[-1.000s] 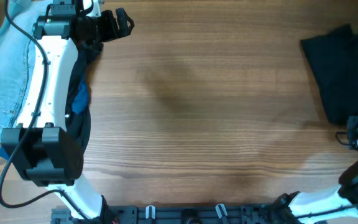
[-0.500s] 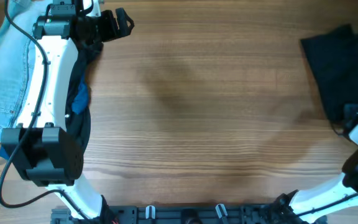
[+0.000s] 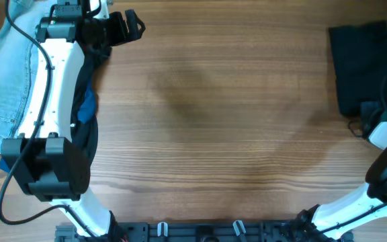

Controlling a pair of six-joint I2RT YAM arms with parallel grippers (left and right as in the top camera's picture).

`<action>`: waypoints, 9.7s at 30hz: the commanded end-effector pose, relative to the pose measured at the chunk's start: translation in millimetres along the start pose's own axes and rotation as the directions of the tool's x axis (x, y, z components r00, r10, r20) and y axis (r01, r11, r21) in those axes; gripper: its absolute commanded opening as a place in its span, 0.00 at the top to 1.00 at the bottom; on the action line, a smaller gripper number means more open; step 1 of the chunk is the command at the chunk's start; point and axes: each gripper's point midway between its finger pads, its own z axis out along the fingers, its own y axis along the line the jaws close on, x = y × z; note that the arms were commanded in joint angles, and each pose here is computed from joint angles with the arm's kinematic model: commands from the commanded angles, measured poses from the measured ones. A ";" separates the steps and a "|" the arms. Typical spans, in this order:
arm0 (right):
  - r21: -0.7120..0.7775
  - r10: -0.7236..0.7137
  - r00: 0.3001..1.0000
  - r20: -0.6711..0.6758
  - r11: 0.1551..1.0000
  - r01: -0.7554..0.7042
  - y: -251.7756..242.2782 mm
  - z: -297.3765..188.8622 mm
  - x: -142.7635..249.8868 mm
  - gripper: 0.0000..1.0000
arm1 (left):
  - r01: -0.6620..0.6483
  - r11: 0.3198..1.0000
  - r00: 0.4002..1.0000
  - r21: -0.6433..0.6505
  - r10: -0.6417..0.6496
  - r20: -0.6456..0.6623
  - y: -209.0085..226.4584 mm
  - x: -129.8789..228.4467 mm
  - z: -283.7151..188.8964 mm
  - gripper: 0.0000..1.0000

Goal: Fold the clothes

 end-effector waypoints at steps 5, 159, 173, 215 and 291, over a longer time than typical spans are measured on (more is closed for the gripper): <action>-0.010 -0.081 0.997 0.003 0.997 0.081 3.1 3.5 -15.3 0.93 | 0.011 1.000 1.000 0.009 -0.010 -0.024 -0.1 5.7 6.7 0.00; -0.345 -0.831 0.557 0.006 0.521 0.781 189.6 -175.0 68.0 0.00 | -0.308 0.943 0.517 -0.122 0.274 0.811 -61.0 43.6 -279.6 0.00; -0.345 -0.831 0.557 0.006 0.521 0.781 189.6 -175.0 68.0 0.00 | -0.314 0.934 0.365 -0.167 0.282 0.888 4.0 156.7 -214.0 0.00; -0.345 -0.831 0.557 0.006 0.521 0.781 189.6 -175.0 68.0 0.00 | -0.239 0.962 0.605 -0.130 0.252 0.756 60.2 223.3 -116.4 0.00; -0.455 -0.450 0.423 0.787 0.039 0.890 64.2 -325.8 167.0 0.00 | -0.239 0.962 0.604 -0.130 0.252 0.756 60.1 223.2 -116.4 0.00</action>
